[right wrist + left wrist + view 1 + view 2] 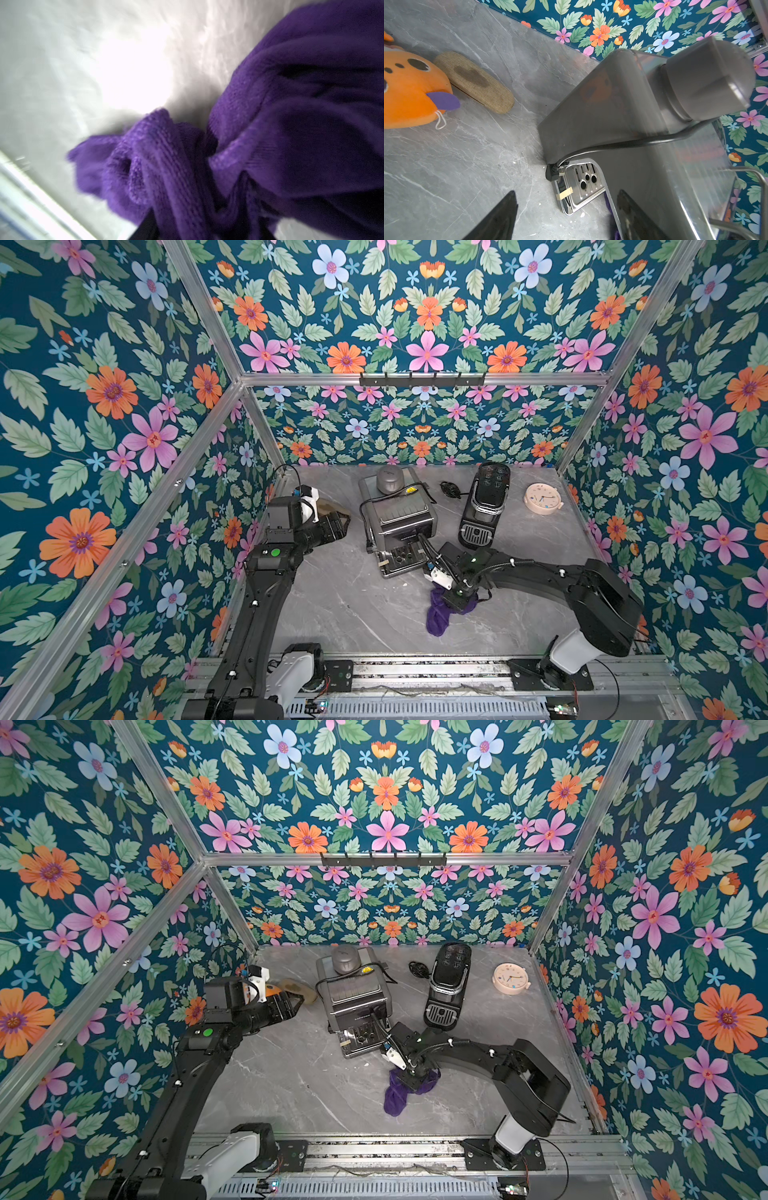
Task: Wipe the surface of a coffee machine
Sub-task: Pick up the cleaning item at the center of the board.
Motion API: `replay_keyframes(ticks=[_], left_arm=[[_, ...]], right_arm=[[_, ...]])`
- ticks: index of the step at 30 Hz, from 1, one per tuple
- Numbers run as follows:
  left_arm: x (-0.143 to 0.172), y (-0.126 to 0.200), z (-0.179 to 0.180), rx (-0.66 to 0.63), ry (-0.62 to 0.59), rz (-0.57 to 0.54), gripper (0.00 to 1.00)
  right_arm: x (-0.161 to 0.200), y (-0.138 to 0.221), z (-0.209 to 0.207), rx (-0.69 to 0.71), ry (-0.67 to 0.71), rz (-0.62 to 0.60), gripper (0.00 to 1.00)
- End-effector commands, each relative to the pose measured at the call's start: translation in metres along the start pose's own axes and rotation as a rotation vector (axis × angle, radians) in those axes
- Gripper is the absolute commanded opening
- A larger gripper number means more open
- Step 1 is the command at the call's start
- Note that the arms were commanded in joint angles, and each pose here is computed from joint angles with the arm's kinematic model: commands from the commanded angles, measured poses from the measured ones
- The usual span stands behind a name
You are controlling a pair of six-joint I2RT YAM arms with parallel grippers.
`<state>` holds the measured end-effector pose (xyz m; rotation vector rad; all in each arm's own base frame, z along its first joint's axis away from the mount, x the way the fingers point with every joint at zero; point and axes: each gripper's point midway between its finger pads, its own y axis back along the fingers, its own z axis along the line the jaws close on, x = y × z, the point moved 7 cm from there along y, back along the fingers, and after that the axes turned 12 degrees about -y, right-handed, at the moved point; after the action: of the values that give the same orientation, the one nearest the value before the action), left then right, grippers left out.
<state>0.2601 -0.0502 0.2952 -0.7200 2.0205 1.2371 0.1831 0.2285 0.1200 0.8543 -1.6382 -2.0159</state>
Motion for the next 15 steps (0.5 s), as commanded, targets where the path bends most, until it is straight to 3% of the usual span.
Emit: replay_keyframes(ticks=[1, 4, 7, 15], left_arm=[[-0.01, 0.003, -0.001, -0.004, -0.019, -0.044, 0.75], [-0.014, 0.004, -0.003, -0.003, -0.025, -0.059, 0.73], [-0.019, 0.007, -0.005, 0.002, -0.034, -0.076, 0.72], [-0.03, 0.014, -0.01, 0.017, -0.069, -0.114, 0.66]], right_arm=[[0.005, 0.025, 0.006, -0.036, -0.031, 0.006, 0.31], [0.005, 0.061, 0.009, -0.036, -0.068, 0.003, 0.23], [0.006, 0.094, 0.013, -0.042, -0.097, -0.012, 0.09], [-0.007, 0.2, 0.026, -0.1, -0.172, -0.217, 0.03]])
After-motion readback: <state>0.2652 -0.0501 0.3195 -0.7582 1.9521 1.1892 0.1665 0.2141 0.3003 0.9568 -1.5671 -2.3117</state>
